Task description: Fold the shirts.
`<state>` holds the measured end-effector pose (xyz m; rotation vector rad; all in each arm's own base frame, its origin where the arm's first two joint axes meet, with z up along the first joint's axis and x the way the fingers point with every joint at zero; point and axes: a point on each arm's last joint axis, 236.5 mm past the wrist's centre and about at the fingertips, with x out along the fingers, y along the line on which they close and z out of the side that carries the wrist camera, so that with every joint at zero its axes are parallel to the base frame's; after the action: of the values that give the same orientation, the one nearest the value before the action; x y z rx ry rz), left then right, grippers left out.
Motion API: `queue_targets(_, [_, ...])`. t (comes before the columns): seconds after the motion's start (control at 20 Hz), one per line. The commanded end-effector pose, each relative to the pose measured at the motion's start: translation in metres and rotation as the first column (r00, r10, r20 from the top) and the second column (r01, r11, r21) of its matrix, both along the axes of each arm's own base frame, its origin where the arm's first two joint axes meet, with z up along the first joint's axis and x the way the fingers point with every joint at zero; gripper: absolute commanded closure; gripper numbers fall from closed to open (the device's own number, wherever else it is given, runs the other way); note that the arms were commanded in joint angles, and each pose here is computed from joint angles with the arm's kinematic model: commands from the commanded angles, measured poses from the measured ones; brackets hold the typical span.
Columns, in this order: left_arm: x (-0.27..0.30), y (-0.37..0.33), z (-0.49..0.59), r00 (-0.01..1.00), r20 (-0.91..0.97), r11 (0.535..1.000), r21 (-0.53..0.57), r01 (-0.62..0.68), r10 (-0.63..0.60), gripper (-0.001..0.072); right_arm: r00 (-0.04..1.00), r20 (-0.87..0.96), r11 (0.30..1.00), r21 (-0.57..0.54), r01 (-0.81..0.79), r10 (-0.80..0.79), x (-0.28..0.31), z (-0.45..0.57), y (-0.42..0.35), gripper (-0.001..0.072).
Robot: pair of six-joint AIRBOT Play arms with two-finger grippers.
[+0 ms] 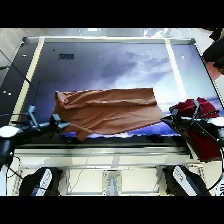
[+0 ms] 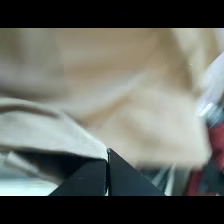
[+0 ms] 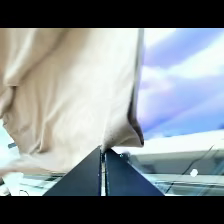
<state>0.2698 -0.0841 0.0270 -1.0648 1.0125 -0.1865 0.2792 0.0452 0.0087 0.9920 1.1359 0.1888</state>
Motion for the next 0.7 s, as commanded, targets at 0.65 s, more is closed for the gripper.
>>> queue_targets(0.65, [0.184, 0.041, 0.008, 0.945, 0.196, 0.903, 0.394, 0.171, -0.264, 0.0696, 0.984, 0.137, 0.966, -0.246, -0.079, 0.115, 0.186, 0.000, 0.017, 0.0704])
